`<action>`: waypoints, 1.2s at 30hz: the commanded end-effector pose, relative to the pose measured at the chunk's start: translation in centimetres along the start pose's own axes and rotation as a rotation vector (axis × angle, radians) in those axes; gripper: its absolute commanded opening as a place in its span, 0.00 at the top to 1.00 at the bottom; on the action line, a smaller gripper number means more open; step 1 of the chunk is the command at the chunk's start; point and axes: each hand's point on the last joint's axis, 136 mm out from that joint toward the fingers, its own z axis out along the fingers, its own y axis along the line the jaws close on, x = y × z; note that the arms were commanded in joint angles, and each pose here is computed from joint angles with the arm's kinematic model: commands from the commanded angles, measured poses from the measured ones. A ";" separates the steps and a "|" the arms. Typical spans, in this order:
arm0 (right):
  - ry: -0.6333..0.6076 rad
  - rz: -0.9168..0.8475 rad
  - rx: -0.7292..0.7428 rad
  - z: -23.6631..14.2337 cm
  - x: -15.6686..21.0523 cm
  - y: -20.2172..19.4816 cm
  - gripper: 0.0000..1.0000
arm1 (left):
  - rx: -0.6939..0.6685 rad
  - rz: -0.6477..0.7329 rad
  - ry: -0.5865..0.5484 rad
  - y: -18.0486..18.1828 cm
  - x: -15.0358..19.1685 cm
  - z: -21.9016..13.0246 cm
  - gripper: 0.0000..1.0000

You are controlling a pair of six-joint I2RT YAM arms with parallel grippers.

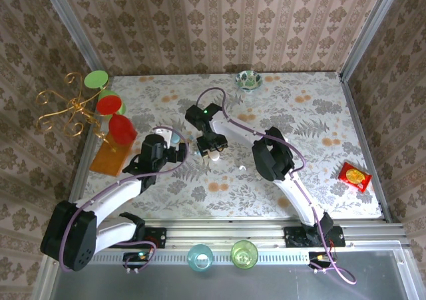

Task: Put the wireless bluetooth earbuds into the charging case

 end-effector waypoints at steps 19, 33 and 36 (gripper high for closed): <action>0.024 0.033 -0.005 -0.3 -0.7 -1.0 0.59 | 0.013 0.055 -0.034 -0.8 -0.6 -0.1 0.00; -0.172 0.389 -0.240 -5.3 -1.1 -7.2 0.59 | 0.108 0.187 -0.144 -4.6 -2.1 -0.3 0.00; -0.210 0.510 -0.331 -5.9 -1.0 -9.0 0.59 | 0.155 0.253 -0.159 -6.5 -2.4 -0.3 0.00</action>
